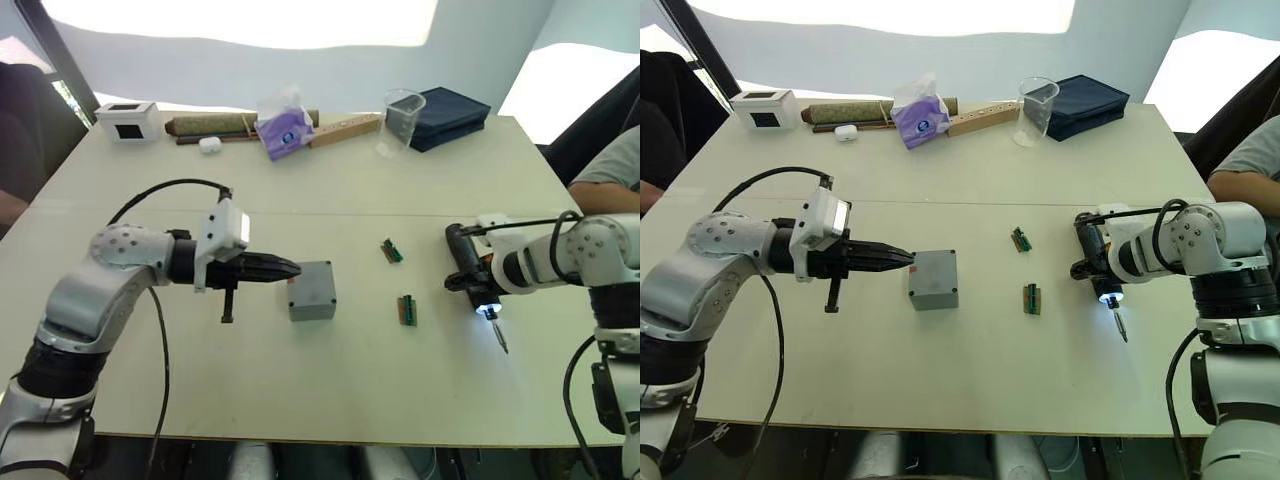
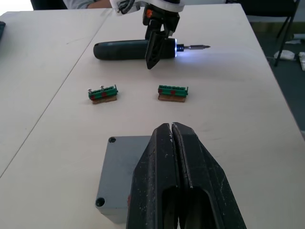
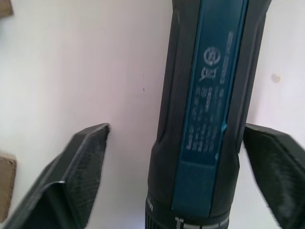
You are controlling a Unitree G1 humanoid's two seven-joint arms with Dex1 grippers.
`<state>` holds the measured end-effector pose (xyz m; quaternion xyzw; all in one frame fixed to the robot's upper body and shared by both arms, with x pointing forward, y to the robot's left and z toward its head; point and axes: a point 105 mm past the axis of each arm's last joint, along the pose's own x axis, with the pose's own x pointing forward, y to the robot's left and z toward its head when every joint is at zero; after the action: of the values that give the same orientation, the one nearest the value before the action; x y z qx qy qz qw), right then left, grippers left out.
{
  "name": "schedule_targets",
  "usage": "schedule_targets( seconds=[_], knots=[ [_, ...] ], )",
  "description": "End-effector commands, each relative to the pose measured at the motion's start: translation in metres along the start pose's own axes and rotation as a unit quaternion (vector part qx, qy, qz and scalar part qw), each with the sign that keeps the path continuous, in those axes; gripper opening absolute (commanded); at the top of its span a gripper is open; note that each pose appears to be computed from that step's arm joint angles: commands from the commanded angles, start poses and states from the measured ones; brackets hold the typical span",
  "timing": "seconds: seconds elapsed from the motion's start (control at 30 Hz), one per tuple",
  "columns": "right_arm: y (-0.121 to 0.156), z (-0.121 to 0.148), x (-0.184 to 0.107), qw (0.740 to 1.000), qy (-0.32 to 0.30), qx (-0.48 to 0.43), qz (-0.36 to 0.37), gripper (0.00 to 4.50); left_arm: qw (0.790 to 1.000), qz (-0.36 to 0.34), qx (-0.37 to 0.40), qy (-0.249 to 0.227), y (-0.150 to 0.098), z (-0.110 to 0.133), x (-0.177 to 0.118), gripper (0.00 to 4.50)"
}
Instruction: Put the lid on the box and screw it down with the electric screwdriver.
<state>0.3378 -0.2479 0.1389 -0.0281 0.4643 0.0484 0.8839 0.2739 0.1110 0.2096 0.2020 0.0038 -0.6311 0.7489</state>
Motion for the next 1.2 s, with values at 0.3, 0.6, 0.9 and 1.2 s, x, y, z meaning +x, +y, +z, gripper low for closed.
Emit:
schedule_targets(
  seconds=[0.3,0.6,0.9,1.2],
  knots=[
    [0.072,0.059,-0.075,0.947,-0.222,-0.197,0.121,3.35,0.993,0.1,-0.009,0.057,0.016,-0.027,-0.029,0.0],
    [0.129,0.016,-0.023,0.91,-0.208,-0.287,0.217,0.03,0.985,0.127,-0.055,0.099,0.014,-0.075,-0.025,0.0],
    [0.171,-0.007,-0.001,0.896,-0.195,-0.287,0.276,0.03,0.987,0.111,-0.068,0.092,0.015,-0.092,0.002,0.0],
    [0.19,-0.031,-0.004,0.885,-0.174,-0.285,0.325,0.03,0.992,0.087,-0.052,0.077,0.026,-0.093,0.03,0.0]
  ],
)
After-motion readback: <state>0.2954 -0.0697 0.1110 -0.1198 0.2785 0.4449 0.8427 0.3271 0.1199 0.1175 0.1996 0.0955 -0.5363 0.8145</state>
